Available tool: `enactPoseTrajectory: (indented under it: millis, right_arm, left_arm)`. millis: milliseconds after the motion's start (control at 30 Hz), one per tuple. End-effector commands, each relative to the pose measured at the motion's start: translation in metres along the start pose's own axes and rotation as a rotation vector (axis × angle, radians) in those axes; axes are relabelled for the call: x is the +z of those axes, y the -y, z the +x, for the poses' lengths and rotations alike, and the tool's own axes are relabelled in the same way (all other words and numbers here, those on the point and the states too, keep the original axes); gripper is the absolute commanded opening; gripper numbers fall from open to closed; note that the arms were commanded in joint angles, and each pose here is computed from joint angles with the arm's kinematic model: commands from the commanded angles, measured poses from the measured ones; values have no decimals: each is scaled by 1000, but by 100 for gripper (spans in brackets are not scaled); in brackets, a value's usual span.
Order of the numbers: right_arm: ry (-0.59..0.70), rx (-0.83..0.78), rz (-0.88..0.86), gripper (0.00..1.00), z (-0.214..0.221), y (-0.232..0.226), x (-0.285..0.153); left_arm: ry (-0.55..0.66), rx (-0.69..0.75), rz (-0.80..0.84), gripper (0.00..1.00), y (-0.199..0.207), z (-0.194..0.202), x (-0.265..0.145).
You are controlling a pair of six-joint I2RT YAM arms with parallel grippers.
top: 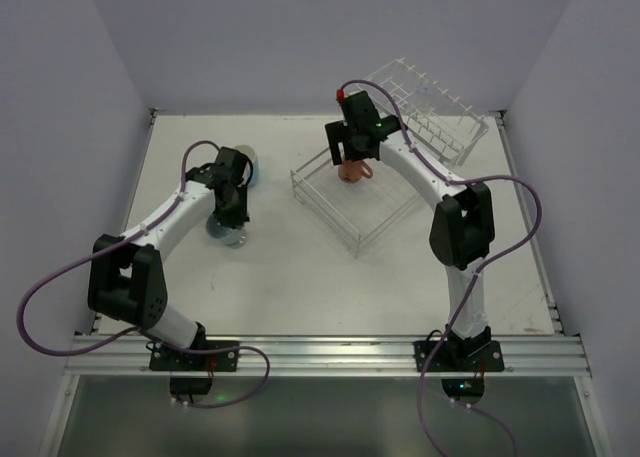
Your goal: Unload the cups from the dish rack
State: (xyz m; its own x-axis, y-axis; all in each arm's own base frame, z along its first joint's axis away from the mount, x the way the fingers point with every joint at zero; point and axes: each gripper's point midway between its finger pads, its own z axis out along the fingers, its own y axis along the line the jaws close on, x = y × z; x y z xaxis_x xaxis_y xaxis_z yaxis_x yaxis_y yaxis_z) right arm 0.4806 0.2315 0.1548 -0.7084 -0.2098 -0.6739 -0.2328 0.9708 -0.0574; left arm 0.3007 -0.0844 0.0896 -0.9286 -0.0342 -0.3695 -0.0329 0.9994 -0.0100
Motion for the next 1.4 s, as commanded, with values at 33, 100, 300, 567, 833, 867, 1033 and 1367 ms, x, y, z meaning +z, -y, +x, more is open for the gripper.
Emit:
enactPoseTrajectory:
  millis: [33,100,300,567,833,867,1033,1367]
  right_arm:
    - [30,21,5,84,-16,7,-2]
    - [26,22,8,81,-15,8,1]
    - [26,38,-5,77,-15,8,5]
    - [6,44,-32,68,-8,0,19]
    - [-8,41,-32,63,-4,-1,26]
    - [-6,41,-31,63,-5,-1,25]
    - [-1,44,-29,43,-7,0,23]
    - [62,77,-28,0,-23,2,0]
  left_arm:
    - [96,0,-2,0,3,-29,-4]
    - [94,-1,-2,0,3,-29,-3]
    - [97,-7,14,6,6,-30,-3]
    - [125,-14,32,25,9,-36,-12]
    - [156,-17,50,34,11,-41,-24]
    - [157,-17,54,34,11,-41,-24]
    - [167,-23,61,35,12,-43,-28]
    - [261,-52,72,39,10,-55,-57]
